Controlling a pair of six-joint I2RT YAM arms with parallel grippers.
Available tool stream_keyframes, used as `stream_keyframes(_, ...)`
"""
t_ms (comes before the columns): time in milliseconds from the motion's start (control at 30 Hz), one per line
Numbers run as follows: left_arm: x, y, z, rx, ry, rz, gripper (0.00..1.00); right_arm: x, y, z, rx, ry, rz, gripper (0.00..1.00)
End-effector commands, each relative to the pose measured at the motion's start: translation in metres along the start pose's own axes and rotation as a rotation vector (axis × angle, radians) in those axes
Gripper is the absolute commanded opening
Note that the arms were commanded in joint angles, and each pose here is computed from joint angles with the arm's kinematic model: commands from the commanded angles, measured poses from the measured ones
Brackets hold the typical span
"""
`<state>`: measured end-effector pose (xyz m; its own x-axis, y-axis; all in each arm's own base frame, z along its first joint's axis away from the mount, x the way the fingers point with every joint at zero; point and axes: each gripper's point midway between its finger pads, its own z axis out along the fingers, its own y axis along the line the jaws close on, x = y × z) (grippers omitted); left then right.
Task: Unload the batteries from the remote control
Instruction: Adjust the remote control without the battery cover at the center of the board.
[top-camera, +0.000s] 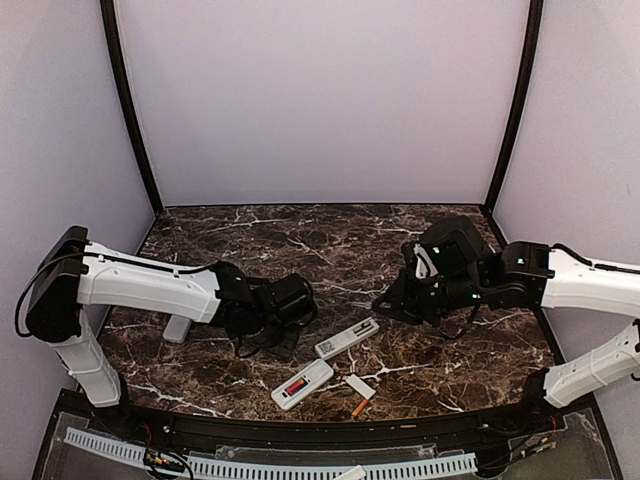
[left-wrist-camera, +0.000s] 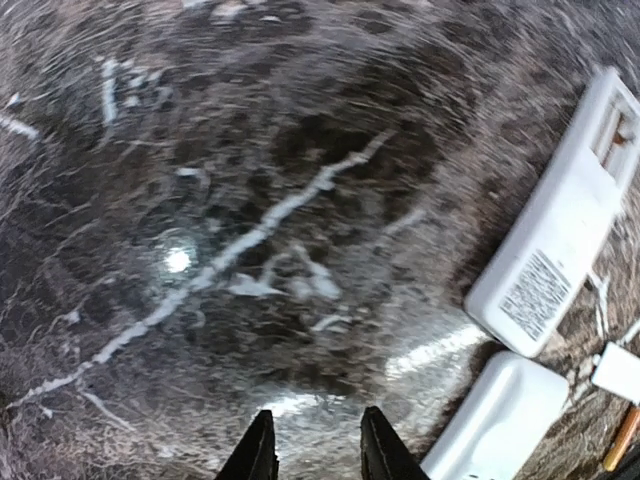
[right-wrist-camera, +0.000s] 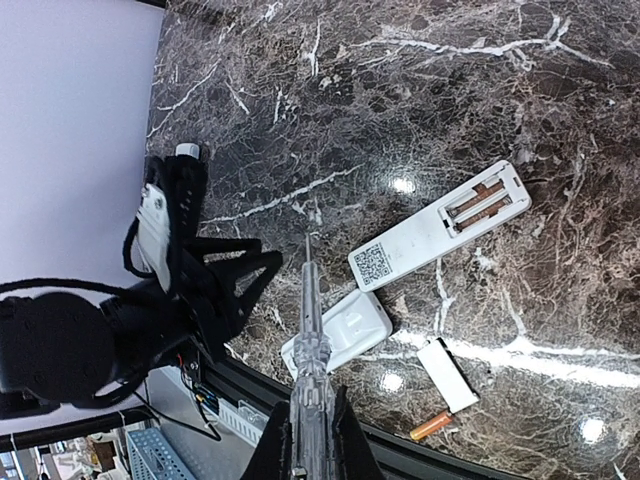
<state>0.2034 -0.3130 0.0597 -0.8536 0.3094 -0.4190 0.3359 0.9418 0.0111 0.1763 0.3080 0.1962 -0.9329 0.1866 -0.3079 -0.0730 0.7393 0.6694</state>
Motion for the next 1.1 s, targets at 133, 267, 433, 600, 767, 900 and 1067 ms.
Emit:
stream_keyframes(133, -0.004, 0.013, -0.016, 0.094, -0.013, -0.201, 0.45, 0.013, -0.010, 0.007, 0.022, 0.050, -0.002, 0.00)
stream_keyframes(267, -0.005, -0.019, -0.025, 0.225, -0.054, -0.039, 0.69, 0.021, -0.026, 0.007, 0.051, 0.060, 0.019, 0.00)
stream_keyframes(433, 0.011, -0.045, -0.018, 0.197, -0.008, 0.155, 0.80, 0.018, -0.032, 0.000, 0.049, 0.028, 0.043, 0.00)
stream_keyframes(600, 0.025, -0.069, -0.007, 0.152, 0.026, 0.289, 0.81, 0.018, -0.032, -0.003, 0.040, 0.023, 0.055, 0.00)
stream_keyframes(767, 0.025, -0.072, 0.005, 0.096, 0.031, 0.291, 0.81, 0.019, -0.032, -0.006, 0.033, 0.021, 0.058, 0.00)
stream_keyframes(900, 0.026, -0.069, 0.011, 0.066, 0.032, 0.274, 0.81, 0.018, -0.032, -0.006, 0.032, 0.020, 0.058, 0.00)
stream_keyframes(1067, 0.030, -0.072, 0.018, 0.066, 0.048, 0.278, 0.79, 0.018, -0.030, -0.003, 0.026, 0.018, 0.055, 0.00)
